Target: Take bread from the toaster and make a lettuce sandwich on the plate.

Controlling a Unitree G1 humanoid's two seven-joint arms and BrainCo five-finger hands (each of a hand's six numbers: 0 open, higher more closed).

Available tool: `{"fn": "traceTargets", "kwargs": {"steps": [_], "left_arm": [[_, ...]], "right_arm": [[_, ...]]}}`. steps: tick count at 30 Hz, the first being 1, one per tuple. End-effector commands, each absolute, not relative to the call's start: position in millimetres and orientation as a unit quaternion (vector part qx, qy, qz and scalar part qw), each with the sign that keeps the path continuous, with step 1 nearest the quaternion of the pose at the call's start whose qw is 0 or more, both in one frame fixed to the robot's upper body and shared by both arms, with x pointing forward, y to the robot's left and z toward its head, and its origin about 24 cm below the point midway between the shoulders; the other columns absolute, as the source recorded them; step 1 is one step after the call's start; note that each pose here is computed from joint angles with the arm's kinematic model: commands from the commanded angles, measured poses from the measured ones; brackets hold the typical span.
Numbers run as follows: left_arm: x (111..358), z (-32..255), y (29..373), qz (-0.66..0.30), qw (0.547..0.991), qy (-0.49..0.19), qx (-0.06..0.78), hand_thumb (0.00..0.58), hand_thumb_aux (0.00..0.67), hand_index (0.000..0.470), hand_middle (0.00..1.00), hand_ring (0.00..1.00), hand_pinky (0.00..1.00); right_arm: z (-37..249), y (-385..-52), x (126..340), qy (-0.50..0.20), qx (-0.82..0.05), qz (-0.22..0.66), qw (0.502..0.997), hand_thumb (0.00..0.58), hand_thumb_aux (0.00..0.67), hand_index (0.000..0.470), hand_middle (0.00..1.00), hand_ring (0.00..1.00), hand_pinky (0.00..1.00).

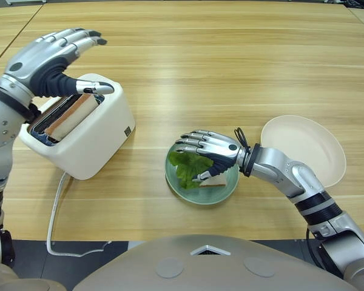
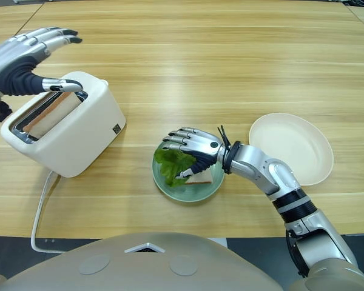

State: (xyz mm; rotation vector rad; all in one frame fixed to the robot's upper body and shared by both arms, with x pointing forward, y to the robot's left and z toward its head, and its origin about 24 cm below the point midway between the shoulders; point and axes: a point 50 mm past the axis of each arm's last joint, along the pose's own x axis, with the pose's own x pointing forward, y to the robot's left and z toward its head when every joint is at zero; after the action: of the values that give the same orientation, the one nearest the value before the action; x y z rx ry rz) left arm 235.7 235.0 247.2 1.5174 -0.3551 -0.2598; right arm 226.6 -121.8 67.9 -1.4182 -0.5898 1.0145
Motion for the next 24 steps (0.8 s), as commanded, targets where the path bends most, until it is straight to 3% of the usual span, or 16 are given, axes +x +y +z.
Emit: {"fn": "traceTargets", "kwargs": {"steps": [1,7,11,13,14,16,17,20,24], "left_arm": [[227,249,242,-0.111,0.691,-0.141,0.7,0.0,0.0,0.0,0.0,0.0,0.0],[219,227,271,-0.112,0.654,-0.019,0.748,0.0,0.0,0.0,0.0,0.0,0.0],[227,210,280,-0.123,0.641,0.031,0.757,0.0,0.0,0.0,0.0,0.0,0.0],[230,200,282,-0.134,0.63,0.05,0.763,0.319,0.221,0.155,0.0,0.0,0.0],[231,196,281,-0.143,0.628,0.053,0.763,0.449,0.352,0.247,0.0,0.0,0.0],[232,190,277,-0.159,0.628,0.054,0.76,0.52,0.455,0.319,0.0,0.0,0.0],[232,188,276,-0.163,0.627,0.052,0.76,0.58,0.67,0.47,0.0,0.0,0.0],[236,193,271,-0.159,0.633,0.021,0.757,0.58,0.67,0.47,0.0,0.0,0.0],[243,236,265,-0.068,0.664,-0.091,0.739,0.58,0.67,0.47,0.0,0.0,0.0]], "right_arm": [[65,-126,227,-0.249,-0.625,0.438,0.597,0.0,0.0,0.0,0.0,0.0,0.0],[82,-134,234,-0.275,-0.629,0.373,0.624,0.0,0.0,0.0,0.0,0.0,0.0],[86,-144,238,-0.273,-0.633,0.341,0.639,0.0,0.0,0.0,0.0,0.0,0.0],[84,-147,240,-0.27,-0.637,0.334,0.64,0.0,0.0,0.0,0.0,0.0,0.0],[84,-147,241,-0.269,-0.639,0.332,0.64,0.0,0.0,0.0,0.0,0.0,0.0],[84,-150,244,-0.267,-0.642,0.323,0.642,0.0,0.0,0.0,0.0,0.0,0.0],[85,-151,247,-0.265,-0.644,0.316,0.644,0.0,0.0,0.0,0.0,0.0,0.0],[86,-156,251,-0.26,-0.649,0.299,0.649,0.0,0.0,0.0,0.0,0.0,0.0],[85,-165,260,-0.24,-0.665,0.271,0.653,0.0,0.0,0.0,0.0,0.0,0.0]]}}
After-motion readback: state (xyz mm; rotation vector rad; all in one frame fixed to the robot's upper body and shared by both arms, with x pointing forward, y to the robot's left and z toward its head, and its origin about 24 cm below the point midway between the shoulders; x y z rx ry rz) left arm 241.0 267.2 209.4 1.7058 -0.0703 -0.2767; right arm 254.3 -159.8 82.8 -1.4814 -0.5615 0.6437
